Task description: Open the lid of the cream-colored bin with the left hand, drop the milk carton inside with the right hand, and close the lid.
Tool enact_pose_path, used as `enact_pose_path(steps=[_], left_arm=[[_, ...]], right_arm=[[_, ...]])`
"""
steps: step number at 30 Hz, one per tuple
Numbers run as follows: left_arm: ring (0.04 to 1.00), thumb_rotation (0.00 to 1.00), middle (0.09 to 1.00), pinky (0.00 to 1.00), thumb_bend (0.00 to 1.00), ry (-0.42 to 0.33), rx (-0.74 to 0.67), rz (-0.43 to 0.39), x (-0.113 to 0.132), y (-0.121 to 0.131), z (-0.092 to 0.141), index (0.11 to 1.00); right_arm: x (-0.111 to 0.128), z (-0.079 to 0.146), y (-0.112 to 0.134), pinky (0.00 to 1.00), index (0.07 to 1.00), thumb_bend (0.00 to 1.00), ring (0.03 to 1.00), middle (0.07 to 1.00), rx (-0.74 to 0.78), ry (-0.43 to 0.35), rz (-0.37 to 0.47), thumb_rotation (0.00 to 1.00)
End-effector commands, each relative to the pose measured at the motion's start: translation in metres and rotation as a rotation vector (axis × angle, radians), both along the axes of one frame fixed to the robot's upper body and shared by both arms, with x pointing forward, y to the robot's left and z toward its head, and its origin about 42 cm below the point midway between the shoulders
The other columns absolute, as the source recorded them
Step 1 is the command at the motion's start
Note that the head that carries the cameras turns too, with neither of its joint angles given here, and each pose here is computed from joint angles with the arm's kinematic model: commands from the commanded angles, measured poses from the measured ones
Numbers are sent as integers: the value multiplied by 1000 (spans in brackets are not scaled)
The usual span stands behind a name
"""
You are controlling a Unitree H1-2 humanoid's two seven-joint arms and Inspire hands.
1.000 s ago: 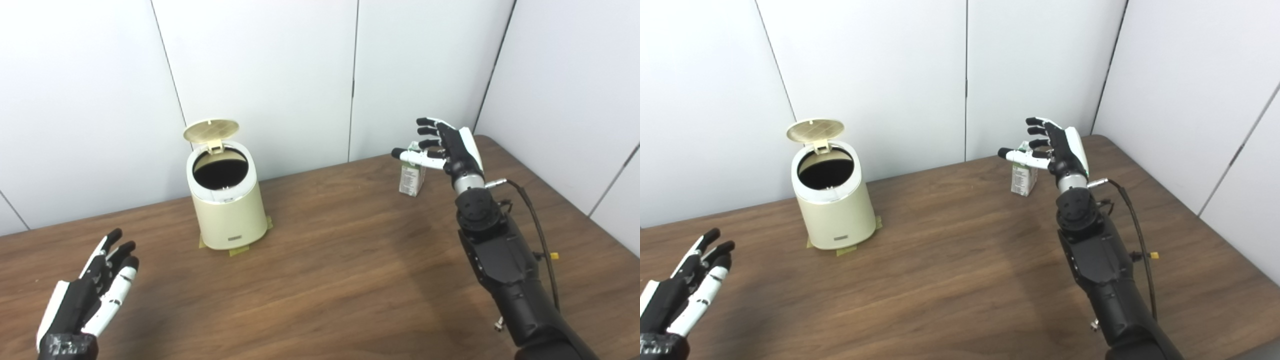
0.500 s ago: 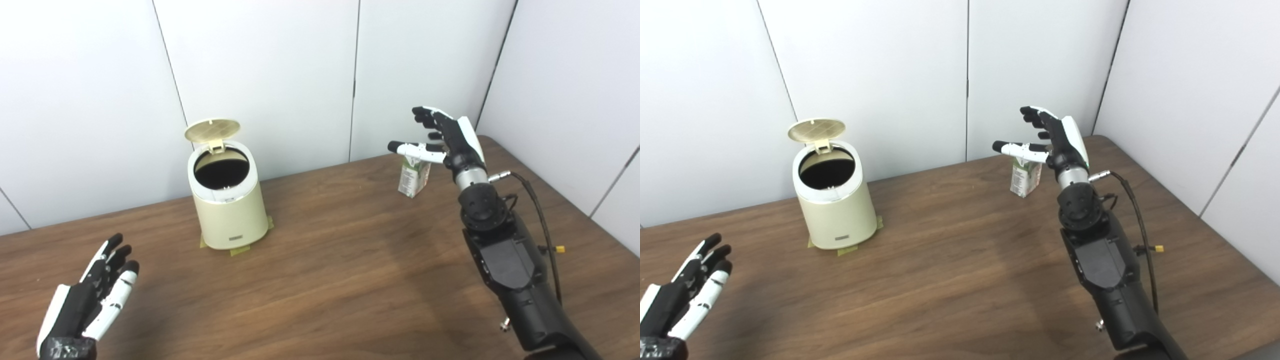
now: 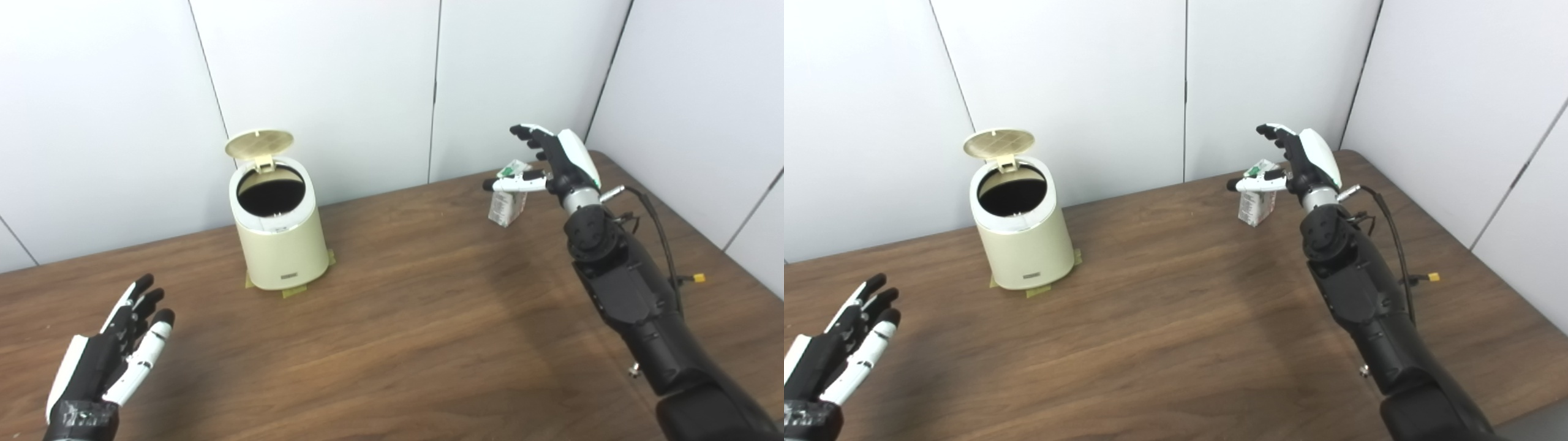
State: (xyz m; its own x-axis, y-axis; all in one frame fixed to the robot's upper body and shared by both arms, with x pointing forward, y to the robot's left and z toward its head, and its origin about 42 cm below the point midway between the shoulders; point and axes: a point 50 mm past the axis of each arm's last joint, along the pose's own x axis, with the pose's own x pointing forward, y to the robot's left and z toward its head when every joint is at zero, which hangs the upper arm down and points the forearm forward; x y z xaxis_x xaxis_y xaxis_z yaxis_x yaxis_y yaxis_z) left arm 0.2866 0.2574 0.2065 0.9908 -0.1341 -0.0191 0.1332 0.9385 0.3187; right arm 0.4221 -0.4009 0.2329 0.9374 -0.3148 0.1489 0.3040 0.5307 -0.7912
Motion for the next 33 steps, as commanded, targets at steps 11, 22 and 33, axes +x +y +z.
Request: enact_pose_path(steps=[11,22,33], left_arm=[[969,560,937,997,326,-56,24,-4,2,0,15,986],[961,574,930,1000,350,-47,37,-6,2,1,14,976],[959,540,930,995,369,-39,33,-6,1,0,12,978]], right_arm=[[19,42,2,1000,807,1000,999,838,-437,33,27,371],[22,34,6,1000,805,1000,1000,857,-403,47,30,338],[22,26,4,823,798,1000,873,816,-360,45,39,280]])
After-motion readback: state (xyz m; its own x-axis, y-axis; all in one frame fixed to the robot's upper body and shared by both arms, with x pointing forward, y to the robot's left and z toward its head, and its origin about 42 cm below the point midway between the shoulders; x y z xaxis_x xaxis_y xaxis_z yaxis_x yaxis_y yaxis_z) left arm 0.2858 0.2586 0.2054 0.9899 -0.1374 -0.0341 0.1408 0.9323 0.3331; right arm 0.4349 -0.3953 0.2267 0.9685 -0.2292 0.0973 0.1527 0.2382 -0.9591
